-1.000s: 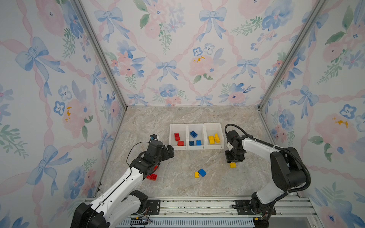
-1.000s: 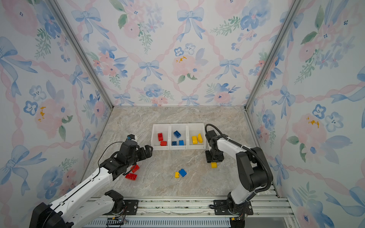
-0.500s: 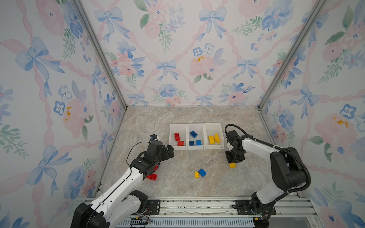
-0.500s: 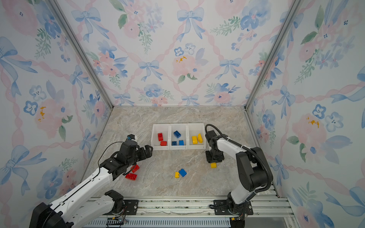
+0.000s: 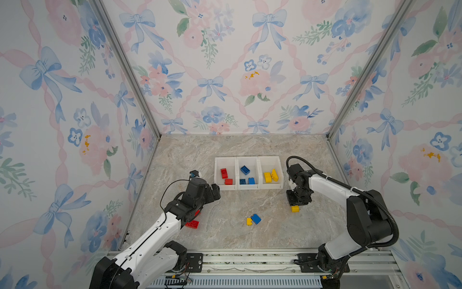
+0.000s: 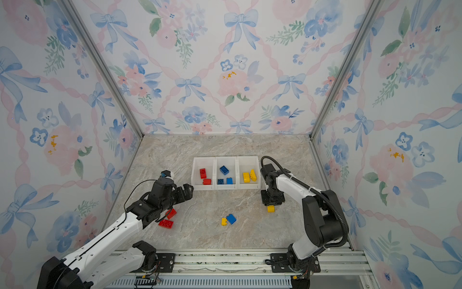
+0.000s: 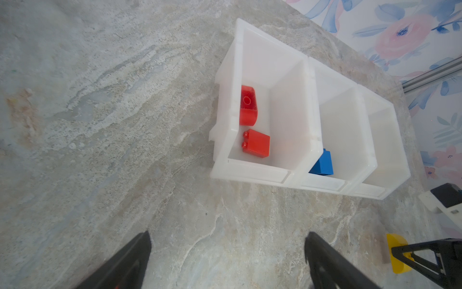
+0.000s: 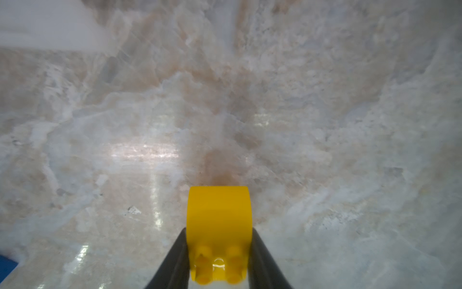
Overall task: Sort the legos into containers by color
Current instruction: 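Lift the yellow brick with the right gripper over the farthest bin, then open the right gripper to drop the yellow brick into the farthest bin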
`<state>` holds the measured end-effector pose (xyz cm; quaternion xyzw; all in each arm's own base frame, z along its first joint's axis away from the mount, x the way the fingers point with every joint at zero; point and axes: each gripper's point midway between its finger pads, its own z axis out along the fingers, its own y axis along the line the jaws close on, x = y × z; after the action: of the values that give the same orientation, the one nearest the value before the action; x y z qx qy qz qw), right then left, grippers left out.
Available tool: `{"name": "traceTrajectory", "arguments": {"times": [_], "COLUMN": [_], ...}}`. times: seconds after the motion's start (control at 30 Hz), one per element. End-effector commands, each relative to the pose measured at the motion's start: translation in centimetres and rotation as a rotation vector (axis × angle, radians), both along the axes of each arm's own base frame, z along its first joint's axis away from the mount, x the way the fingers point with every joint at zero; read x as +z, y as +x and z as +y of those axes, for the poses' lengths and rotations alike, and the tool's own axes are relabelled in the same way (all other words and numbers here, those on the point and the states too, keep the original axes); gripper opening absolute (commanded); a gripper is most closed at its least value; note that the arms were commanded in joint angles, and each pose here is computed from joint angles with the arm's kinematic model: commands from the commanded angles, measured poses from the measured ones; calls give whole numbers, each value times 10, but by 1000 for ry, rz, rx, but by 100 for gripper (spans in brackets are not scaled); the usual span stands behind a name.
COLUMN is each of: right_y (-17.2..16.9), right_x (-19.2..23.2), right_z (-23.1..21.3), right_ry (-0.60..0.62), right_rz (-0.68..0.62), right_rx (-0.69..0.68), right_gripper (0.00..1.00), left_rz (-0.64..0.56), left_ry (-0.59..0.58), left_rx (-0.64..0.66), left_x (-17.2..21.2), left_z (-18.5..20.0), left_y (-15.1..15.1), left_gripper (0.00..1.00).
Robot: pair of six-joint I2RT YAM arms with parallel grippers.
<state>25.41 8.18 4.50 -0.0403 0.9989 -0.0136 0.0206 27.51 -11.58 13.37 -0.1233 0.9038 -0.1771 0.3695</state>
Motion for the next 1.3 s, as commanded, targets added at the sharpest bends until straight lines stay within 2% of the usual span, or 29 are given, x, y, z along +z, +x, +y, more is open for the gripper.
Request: {"name": "traceTrajectory", "arguments": {"times": [0.0,0.3,0.57,0.97,1.27], "right_y": [0,19,61,149,190], "right_x": [23,76,112,90,58], "right_z": [1,15,58,120,126], "right_ry": [5,51,100,142,141], "right_rz": [-26,-139,-252,-320,-298], "right_rx": [-10,-3,61,93,20], "right_gripper": [37,37,38,37,37], "left_rz": [7,5,0,-8,-21], "left_ry": [3,1,0,-14,-29], "left_rx": [-3,-6,-3,5,14], "left_x": [-3,-3,-1,1,5], "left_z": [2,1,2,2,3], "left_y": [-2,-2,-2,-4,-5], "left_gripper": [98,98,98,98,98]}}
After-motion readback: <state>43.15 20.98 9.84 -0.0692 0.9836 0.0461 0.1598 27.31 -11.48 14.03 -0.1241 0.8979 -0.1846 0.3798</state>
